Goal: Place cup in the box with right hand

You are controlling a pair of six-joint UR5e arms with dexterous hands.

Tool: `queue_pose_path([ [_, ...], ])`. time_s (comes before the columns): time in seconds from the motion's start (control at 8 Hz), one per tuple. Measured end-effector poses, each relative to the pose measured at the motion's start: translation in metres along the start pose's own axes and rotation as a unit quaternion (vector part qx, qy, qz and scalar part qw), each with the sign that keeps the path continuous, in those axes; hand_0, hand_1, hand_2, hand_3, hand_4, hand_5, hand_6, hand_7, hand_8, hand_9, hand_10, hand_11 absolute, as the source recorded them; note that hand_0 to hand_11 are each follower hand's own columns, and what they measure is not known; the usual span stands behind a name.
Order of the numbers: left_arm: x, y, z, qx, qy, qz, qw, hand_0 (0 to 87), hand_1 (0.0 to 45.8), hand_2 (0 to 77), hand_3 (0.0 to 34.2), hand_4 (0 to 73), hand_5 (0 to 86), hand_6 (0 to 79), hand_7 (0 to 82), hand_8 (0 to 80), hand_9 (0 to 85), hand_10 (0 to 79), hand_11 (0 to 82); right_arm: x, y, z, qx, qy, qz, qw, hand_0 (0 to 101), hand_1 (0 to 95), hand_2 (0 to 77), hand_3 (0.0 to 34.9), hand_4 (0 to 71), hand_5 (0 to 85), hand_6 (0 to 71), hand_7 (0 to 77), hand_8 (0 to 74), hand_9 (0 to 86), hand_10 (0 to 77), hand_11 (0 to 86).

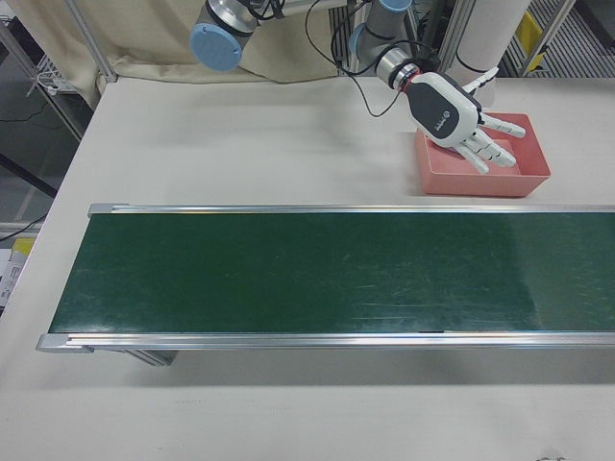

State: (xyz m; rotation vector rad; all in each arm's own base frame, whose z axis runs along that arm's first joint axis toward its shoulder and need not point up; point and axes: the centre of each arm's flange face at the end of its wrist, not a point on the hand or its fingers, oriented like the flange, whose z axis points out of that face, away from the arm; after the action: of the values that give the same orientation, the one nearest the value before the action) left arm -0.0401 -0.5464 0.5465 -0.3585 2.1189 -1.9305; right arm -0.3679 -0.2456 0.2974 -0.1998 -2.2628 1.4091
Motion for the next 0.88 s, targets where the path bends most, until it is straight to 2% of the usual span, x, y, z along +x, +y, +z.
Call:
queue_pose_path([
  [0.12, 0.0, 0.0, 0.0, 0.0, 0.0, 0.0, 1.0, 0.0, 0.5, 1.1, 0.0, 1.1, 0.5, 0.0, 0.5, 0.0, 0.0, 0.0, 0.0, -0.039, -0.018, 0.003, 0.003, -0.025, 0.007, 0.9997, 49, 7.6, 3.3, 0.0, 14.2, 2.7, 2.7, 10.4, 7.1, 14.2, 0.0, 0.5],
  [0.25, 0.0, 0.0, 0.0, 0.0, 0.0, 0.0, 1.0, 0.0, 0.5, 1.1, 0.0, 1.1, 0.5, 0.5, 0.5, 0.0, 0.0, 0.0, 0.0, -0.083, -0.042, 0.008, 0.002, -0.045, 0.008, 0.999, 50, 10.9, 6.5, 0.0, 13.6, 4.9, 4.4, 12.5, 7.6, 15.8, 0.0, 0.5],
  [0.38, 0.0, 0.0, 0.0, 0.0, 0.0, 0.0, 1.0, 0.0, 0.5, 1.1, 0.0, 1.1, 0.5, 0.5, 0.5, 0.0, 0.0, 0.0, 0.0, -0.122, -0.07, 0.007, 0.009, -0.057, 0.004, 0.9983, 50, 10.9, 6.5, 0.0, 13.6, 4.9, 4.4, 12.5, 7.6, 15.8, 0.0, 0.5],
  [0.5, 0.0, 0.0, 0.0, 0.0, 0.0, 0.0, 1.0, 0.0, 0.5, 1.1, 0.0, 1.1, 0.5, 0.0, 0.5, 0.0, 0.0, 0.0, 0.0, -0.156, -0.106, 0.003, 0.03, -0.066, 0.006, 0.9974, 52, 10.4, 1.1, 0.0, 24.0, 5.5, 4.4, 15.3, 8.2, 16.4, 0.5, 2.7],
  [0.62, 0.0, 0.0, 0.0, 0.0, 0.0, 0.0, 1.0, 0.0, 0.5, 1.1, 0.0, 1.1, 0.5, 0.5, 0.5, 0.0, 0.0, 0.0, 0.0, -0.19, -0.152, -0.002, 0.058, -0.072, 0.012, 0.9957, 51, 9.3, 3.3, 0.0, 28.9, 4.9, 4.4, 16.9, 9.3, 16.9, 1.1, 3.8],
  [0.75, 0.0, 0.0, 0.0, 0.0, 0.0, 0.0, 1.0, 0.0, 0.5, 1.1, 0.0, 1.1, 0.5, 0.5, 0.5, 0.0, 0.0, 0.0, 0.0, -0.226, -0.193, -0.009, 0.084, -0.076, 0.011, 0.9936, 51, 9.3, 3.3, 0.0, 28.9, 4.9, 4.4, 16.9, 9.3, 16.9, 1.1, 3.8],
  [0.88, 0.0, 0.0, -0.001, 0.0, 0.0, 0.0, 1.0, 0.0, 0.5, 1.1, 0.0, 1.1, 0.0, 0.0, 0.5, 0.0, 0.0, 0.0, 0.0, -0.27, -0.236, -0.025, 0.111, -0.085, 0.005, 0.9902, 52, 12.5, 8.7, 0.0, 25.6, 4.9, 4.4, 17.5, 9.3, 17.5, 3.8, 4.9],
])
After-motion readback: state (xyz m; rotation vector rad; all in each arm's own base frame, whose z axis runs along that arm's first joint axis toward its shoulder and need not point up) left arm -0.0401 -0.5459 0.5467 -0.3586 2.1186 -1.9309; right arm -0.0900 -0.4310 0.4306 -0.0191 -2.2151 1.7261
